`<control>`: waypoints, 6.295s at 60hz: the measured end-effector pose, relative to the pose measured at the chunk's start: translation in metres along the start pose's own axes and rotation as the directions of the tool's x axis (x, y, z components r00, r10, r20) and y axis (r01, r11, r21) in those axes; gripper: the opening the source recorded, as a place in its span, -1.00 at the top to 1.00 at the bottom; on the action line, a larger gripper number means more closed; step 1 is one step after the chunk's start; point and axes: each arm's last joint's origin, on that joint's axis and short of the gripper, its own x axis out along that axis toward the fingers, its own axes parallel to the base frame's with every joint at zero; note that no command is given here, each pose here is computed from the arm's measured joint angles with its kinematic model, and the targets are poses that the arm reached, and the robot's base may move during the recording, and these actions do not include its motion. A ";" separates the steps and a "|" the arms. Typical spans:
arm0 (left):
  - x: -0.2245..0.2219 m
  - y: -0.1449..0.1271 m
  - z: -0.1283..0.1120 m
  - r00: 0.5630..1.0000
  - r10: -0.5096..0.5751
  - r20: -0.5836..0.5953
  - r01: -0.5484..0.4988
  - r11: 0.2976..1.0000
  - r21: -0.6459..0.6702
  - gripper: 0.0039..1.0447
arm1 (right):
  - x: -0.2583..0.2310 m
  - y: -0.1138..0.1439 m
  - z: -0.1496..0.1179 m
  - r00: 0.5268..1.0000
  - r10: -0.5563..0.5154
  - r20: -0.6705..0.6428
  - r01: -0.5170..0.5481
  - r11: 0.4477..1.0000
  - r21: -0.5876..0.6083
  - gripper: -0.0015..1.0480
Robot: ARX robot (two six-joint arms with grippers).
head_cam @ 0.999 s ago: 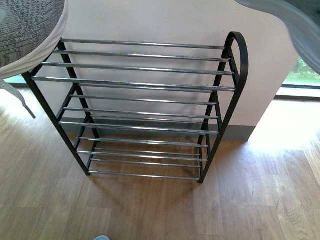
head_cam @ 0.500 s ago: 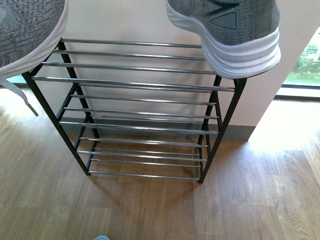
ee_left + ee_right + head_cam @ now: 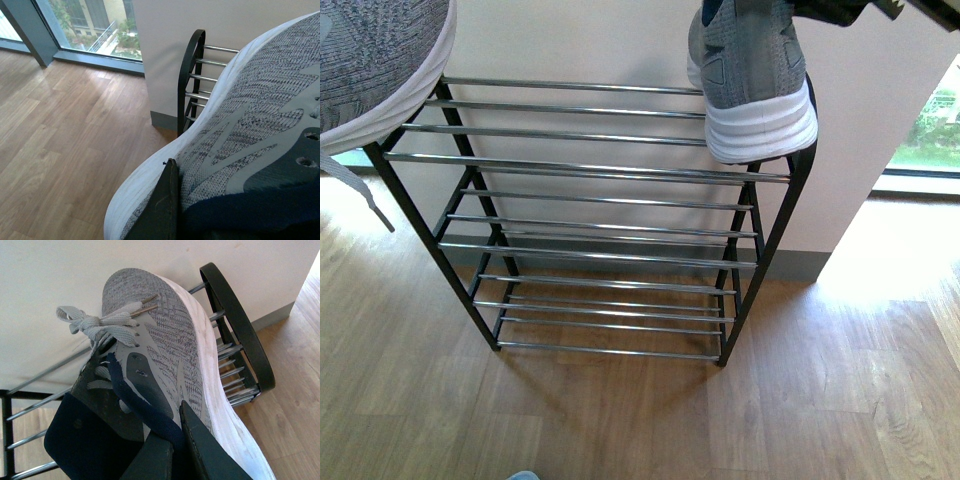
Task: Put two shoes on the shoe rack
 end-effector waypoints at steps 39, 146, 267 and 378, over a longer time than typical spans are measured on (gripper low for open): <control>0.000 0.000 0.000 1.000 0.000 0.000 0.000 1.000 0.000 0.97 | 0.057 -0.004 -0.004 0.993 -0.116 0.030 0.115 0.993 0.040 0.97; 0.000 0.000 0.000 1.000 0.000 0.000 0.000 1.000 0.000 0.97 | -0.153 -0.191 -0.002 0.840 0.505 0.198 -0.432 0.844 -0.319 -0.82; 0.000 0.000 0.000 1.000 0.001 0.000 -0.001 1.000 0.000 0.97 | -0.188 -0.248 -0.094 0.806 0.436 0.400 -0.135 0.794 -0.593 0.97; 0.243 -0.231 0.038 0.809 -0.345 -0.476 0.120 0.889 -0.441 0.97 | -0.189 -0.248 -0.094 0.805 0.438 0.400 -0.136 0.793 -0.594 -0.82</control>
